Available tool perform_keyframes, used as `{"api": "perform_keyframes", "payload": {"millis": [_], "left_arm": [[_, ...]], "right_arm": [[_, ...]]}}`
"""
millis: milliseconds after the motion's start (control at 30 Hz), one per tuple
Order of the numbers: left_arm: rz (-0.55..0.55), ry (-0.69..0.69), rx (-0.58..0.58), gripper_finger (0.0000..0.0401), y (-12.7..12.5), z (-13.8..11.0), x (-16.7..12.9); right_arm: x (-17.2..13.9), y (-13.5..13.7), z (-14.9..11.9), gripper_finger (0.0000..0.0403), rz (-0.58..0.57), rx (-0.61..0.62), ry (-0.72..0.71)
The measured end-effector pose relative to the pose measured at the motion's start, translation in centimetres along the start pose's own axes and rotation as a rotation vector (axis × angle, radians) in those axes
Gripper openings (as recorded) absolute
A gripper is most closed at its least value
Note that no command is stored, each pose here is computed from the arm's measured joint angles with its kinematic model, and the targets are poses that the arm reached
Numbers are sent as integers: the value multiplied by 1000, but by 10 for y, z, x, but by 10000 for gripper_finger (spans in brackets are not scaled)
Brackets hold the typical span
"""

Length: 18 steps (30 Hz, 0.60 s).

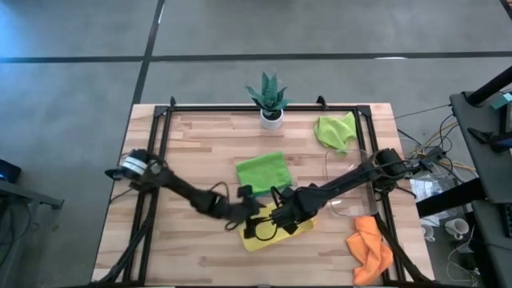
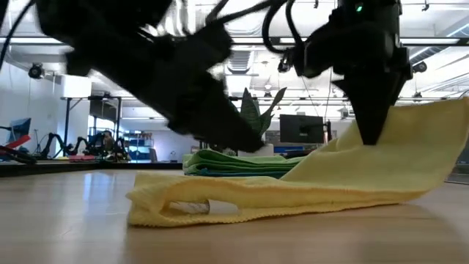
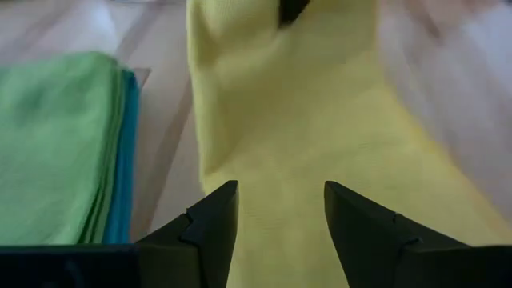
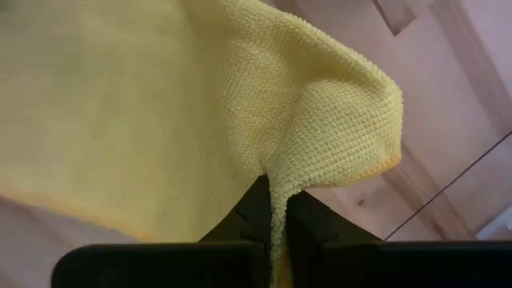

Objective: Fold microfiber towels
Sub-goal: Fold the yellow towel on the table

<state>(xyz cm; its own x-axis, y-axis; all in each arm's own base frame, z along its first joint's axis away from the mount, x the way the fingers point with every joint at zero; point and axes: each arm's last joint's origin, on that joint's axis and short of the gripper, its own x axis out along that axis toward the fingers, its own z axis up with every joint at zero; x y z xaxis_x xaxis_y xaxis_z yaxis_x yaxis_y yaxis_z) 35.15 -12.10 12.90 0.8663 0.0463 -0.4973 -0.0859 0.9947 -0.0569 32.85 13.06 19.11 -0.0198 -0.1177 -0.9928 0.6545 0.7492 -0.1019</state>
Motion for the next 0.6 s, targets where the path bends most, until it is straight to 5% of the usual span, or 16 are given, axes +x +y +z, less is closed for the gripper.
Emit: {"api": "perform_keyframes", "payload": {"millis": [367, 600], "left_arm": [[-1, 57, 86, 171, 16, -9, 35], [12, 73, 116, 171, 21, -11, 31]], "right_arm": [[-29, -8, -6, 13, 56, -60, -94], [-29, -7, -6, 13, 60, -92, -102]]}}
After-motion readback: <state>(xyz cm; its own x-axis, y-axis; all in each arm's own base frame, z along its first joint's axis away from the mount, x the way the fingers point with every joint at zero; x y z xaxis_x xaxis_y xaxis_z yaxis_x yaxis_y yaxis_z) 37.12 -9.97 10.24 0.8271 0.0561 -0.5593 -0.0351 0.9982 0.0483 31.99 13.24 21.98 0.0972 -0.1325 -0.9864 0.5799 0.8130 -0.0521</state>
